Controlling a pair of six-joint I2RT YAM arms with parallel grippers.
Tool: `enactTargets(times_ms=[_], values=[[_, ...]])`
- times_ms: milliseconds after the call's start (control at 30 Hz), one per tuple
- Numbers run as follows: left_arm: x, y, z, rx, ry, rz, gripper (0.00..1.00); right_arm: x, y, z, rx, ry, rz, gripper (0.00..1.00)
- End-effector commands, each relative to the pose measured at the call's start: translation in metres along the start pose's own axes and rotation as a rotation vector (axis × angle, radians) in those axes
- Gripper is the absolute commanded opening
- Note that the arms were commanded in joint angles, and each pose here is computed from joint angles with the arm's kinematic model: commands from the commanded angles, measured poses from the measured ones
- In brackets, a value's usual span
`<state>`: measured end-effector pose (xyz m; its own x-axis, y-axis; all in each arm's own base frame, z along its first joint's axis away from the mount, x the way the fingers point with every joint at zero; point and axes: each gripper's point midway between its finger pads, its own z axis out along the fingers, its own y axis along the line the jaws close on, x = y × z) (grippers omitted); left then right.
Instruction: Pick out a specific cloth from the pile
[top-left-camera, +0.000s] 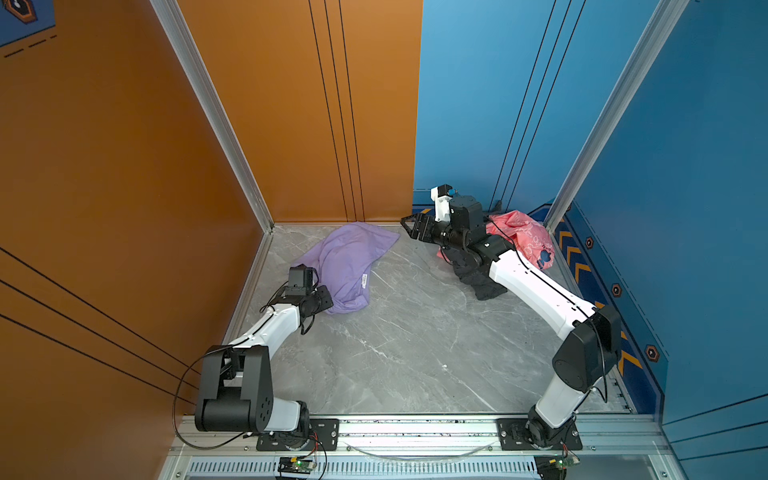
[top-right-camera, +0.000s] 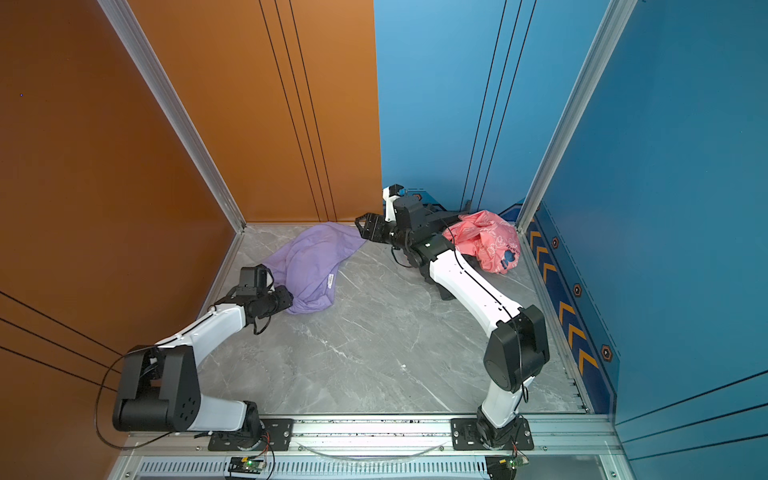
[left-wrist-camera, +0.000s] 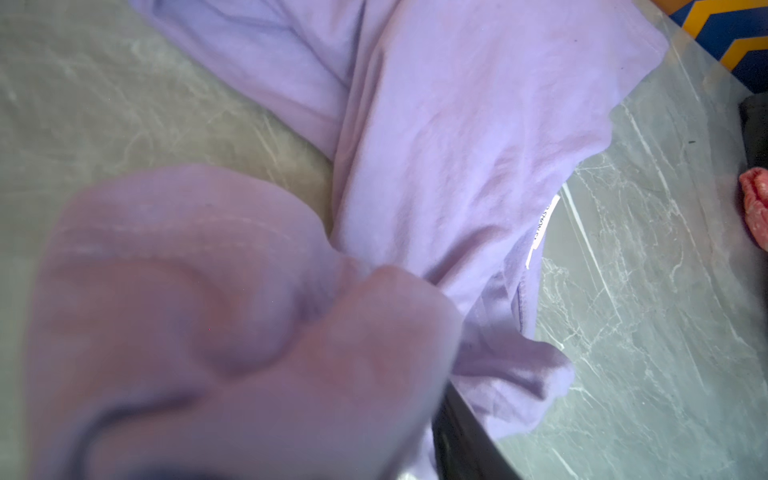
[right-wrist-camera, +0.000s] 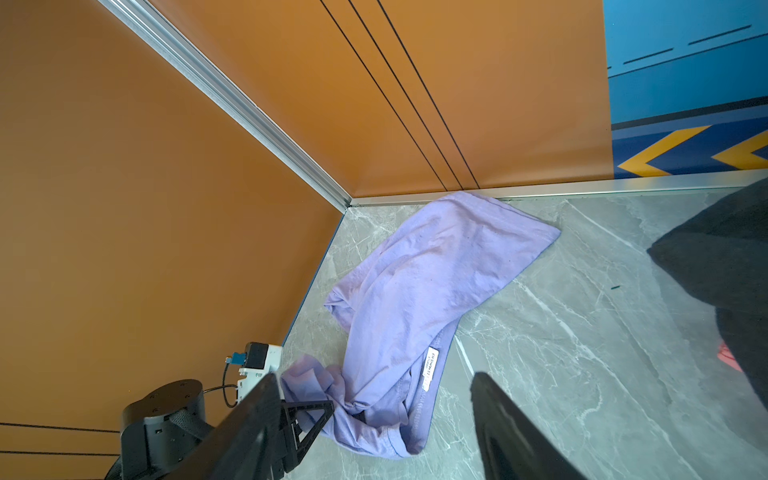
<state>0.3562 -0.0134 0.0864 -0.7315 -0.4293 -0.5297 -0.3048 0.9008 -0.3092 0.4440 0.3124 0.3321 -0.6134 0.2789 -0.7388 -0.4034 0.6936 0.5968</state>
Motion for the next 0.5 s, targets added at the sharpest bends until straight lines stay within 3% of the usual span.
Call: enactTargets(times_ms=[0,67,233,467], values=[[-0.015,0.005,-0.031,-0.058,-0.095,-0.004,0.71,-0.007,0.012,-0.016,-0.022,-0.019,-0.009,0.74],[-0.037,0.003,-0.056,-0.081,-0.208,0.007,0.99,-0.007,0.013,-0.016,-0.026,-0.018,-0.013,0.74],[-0.089,-0.010,-0.111,-0.091,-0.449,0.055,0.98,-0.005,0.014,-0.015,-0.034,-0.011,-0.017,0.75],[-0.113,-0.060,-0.120,0.111,-0.532,0.103,0.98,-0.007,0.013,-0.020,-0.035,-0.017,-0.044,0.78]])
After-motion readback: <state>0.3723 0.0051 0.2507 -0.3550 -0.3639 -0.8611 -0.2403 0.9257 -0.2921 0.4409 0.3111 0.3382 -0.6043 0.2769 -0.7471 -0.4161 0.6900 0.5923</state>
